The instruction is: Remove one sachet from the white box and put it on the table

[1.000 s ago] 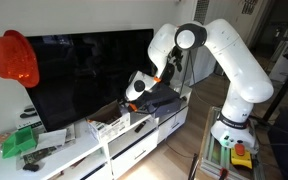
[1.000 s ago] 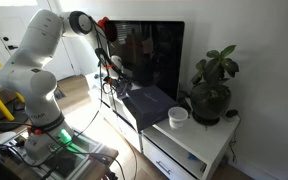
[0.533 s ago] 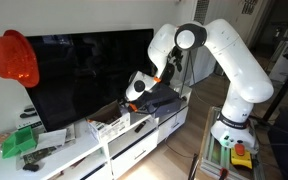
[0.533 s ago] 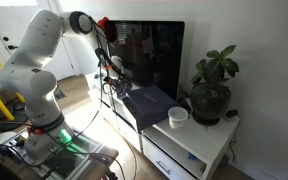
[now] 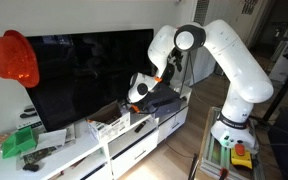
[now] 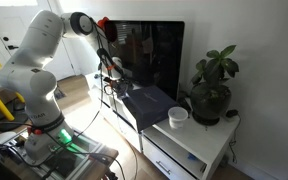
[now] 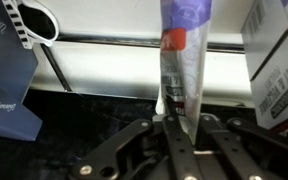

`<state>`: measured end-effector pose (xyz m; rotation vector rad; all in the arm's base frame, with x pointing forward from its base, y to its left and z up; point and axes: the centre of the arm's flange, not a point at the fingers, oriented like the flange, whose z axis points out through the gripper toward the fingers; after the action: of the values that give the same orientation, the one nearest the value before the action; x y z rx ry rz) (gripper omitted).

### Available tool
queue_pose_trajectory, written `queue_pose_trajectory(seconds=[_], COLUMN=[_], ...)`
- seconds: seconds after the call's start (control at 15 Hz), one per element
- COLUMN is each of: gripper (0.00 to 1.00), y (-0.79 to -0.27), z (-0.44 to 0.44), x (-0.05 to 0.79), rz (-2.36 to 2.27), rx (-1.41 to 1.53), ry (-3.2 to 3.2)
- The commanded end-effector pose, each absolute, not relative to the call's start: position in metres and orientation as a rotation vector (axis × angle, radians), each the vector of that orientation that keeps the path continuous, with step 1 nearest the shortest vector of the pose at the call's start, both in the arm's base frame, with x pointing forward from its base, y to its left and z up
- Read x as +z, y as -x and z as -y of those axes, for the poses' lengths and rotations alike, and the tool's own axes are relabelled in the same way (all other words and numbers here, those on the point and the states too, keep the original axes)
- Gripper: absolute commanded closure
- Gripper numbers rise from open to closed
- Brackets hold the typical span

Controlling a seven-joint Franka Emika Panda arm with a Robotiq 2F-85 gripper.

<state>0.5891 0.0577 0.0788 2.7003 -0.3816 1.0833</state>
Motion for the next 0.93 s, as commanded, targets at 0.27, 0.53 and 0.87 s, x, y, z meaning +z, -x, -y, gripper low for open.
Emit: queue_pose_trajectory(seconds=[0.27, 0.53, 0.87], gripper=[0.97, 0.97, 0.97], y=[-0.577, -0.577, -0.578], z=[-0.061, -0.067, -0.071], x=[0.059, 0.049, 0.041], rz=[0.344, 0.347, 0.357], rx=[1.224, 1.261, 1.310], ry=[-2.662, -2.660, -2.643])
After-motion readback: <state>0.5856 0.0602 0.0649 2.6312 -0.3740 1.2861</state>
